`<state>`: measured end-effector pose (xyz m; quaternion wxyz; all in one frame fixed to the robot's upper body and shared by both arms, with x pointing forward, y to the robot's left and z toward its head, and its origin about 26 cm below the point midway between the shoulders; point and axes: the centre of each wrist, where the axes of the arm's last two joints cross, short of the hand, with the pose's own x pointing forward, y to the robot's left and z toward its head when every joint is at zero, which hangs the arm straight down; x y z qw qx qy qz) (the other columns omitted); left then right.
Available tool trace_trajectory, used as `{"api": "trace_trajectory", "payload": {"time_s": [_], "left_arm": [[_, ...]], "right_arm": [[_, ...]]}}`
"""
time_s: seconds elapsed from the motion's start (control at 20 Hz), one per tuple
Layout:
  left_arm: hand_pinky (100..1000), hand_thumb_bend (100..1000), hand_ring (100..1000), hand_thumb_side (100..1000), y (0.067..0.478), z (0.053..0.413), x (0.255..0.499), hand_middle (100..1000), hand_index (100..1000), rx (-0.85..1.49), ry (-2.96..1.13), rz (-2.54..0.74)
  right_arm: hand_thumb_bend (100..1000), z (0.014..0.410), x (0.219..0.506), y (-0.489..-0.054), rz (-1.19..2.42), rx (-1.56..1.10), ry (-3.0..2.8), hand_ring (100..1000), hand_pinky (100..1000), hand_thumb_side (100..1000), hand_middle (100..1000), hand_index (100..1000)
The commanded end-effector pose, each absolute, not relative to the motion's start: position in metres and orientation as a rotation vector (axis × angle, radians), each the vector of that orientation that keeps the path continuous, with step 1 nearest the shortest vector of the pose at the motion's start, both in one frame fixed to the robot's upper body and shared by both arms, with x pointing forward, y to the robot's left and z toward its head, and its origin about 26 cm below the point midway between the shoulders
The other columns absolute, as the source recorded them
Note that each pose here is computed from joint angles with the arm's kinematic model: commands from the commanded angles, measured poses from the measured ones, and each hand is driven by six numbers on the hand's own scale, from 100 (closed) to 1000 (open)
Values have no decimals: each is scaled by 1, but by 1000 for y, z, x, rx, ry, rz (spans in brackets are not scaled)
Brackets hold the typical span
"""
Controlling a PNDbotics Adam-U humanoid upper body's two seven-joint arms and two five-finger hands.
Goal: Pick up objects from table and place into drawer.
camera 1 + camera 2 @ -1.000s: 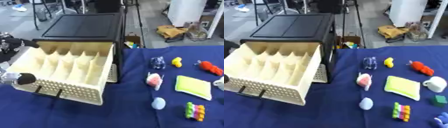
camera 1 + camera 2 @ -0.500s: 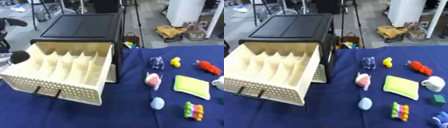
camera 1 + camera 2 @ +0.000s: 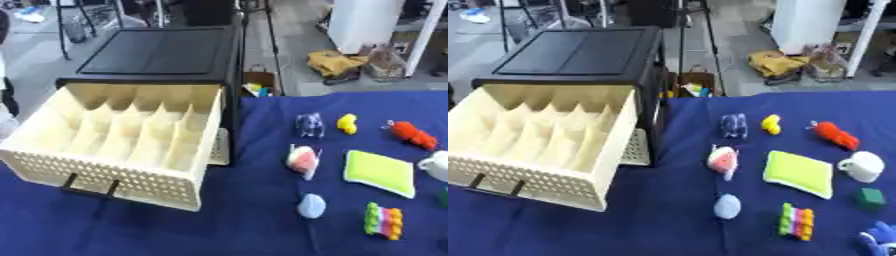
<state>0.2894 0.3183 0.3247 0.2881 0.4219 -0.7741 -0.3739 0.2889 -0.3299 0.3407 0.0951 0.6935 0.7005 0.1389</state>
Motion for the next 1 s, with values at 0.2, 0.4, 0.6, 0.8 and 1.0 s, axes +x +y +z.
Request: {"api": "trace_trajectory", "payload": {"time_s": [0.2, 0.4, 0.6, 0.8, 1.0], "left_arm": [[602, 307, 725, 1000, 311, 319, 291, 720, 956, 1001, -2409, -707], [635, 473, 737, 1000, 304, 308, 296, 717, 929, 903, -2563, -503], [653, 556, 781, 1000, 295, 299, 300, 735, 918, 857, -2684, -282], [672, 604, 801, 1000, 285, 288, 304, 755, 930, 820, -2755, -185], [660, 522, 787, 1000, 279, 282, 306, 743, 892, 787, -2792, -125]], "right_arm": [[100, 348, 285, -326, 471, 2040, 2078, 666, 596, 1000, 608, 674], [100, 350, 286, -322, 439, 2027, 2143, 679, 606, 1000, 615, 681], [100, 352, 286, -319, 393, 2013, 2216, 698, 621, 1000, 627, 693], [100, 355, 286, -316, 313, 2012, 2294, 720, 642, 1000, 648, 710], [100, 359, 285, -314, 190, 2032, 2375, 747, 671, 1000, 682, 739]]}}
